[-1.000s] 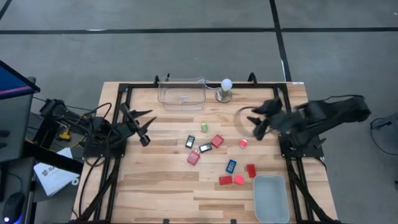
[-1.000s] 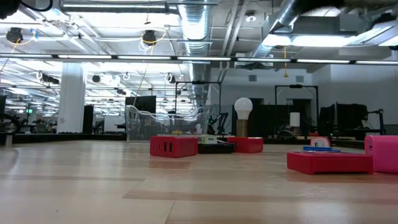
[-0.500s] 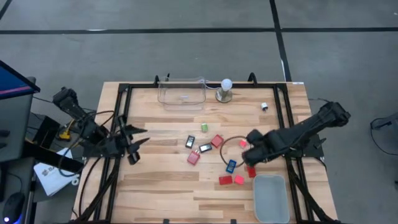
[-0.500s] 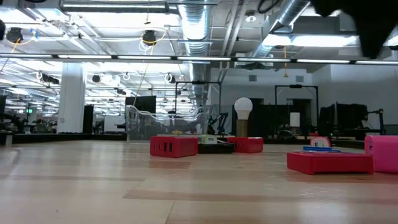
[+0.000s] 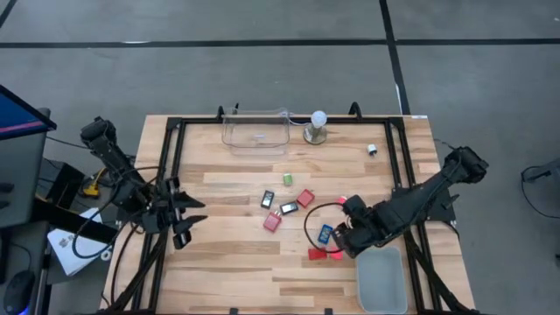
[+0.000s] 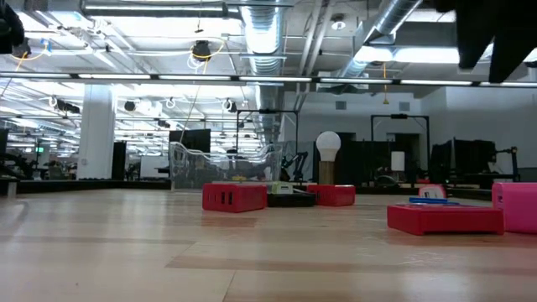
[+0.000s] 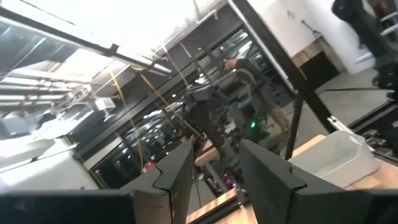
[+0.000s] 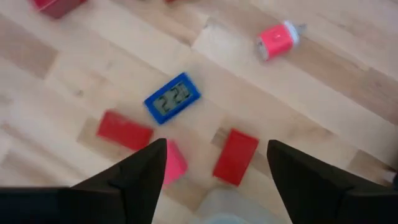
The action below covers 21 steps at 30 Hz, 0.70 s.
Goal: Pick & Place Office items
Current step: Put the right red digital clock into the gray bin
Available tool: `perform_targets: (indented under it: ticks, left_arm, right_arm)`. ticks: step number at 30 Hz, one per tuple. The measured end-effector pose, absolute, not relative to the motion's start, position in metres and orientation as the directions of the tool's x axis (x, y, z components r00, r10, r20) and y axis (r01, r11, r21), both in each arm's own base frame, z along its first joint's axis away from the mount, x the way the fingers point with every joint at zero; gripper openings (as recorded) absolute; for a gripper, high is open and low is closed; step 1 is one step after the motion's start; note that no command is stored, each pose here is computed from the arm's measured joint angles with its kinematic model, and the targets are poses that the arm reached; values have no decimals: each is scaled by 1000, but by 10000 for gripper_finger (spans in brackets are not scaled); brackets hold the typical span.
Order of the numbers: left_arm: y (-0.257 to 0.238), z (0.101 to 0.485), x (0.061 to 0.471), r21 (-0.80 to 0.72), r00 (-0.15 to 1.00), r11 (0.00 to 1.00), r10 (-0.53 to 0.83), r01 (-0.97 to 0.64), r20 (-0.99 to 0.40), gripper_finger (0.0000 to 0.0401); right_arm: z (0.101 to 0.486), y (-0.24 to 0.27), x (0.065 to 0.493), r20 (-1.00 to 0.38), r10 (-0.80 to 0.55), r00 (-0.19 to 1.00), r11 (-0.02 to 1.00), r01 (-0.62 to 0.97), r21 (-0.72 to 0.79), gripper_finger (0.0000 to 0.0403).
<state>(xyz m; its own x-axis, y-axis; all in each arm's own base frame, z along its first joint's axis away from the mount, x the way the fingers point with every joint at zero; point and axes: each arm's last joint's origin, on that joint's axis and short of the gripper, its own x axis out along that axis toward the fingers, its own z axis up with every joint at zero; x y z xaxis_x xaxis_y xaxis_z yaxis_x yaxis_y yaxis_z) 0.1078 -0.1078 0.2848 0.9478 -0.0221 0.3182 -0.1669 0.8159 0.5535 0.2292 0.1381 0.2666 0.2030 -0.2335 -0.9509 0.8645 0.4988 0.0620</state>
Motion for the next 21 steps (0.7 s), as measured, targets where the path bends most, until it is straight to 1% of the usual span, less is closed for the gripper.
perform_targets:
  ticks: [2,4,8,11,16,19,21]
  left_arm:
    - [-113,287,108,560,948,815,-40,-151,315,129]
    - [-118,287,110,574,950,807,-55,-139,307,129]
    - [-124,291,114,584,952,800,-59,-135,300,129]
    - [-128,292,117,590,954,796,-61,-132,295,129]
    - [-130,293,118,598,955,790,-62,-131,291,129]
    - [-130,293,118,605,955,784,-61,-135,292,129]
    - [-130,293,118,606,955,784,-62,-134,291,129]
  right_arm:
    - [257,139,235,-951,-258,171,467,884,32,271]
    - [243,140,243,-958,-271,97,444,895,-35,271]
    - [214,140,256,-971,-228,-72,428,888,-167,272]
    - [199,139,262,-966,-203,-161,425,874,-235,272]
    - [193,140,265,-965,-205,-161,415,879,-235,272]
    - [189,142,264,-974,-193,-116,406,895,-187,272]
    - [186,141,258,-975,-193,-106,401,899,-177,272]
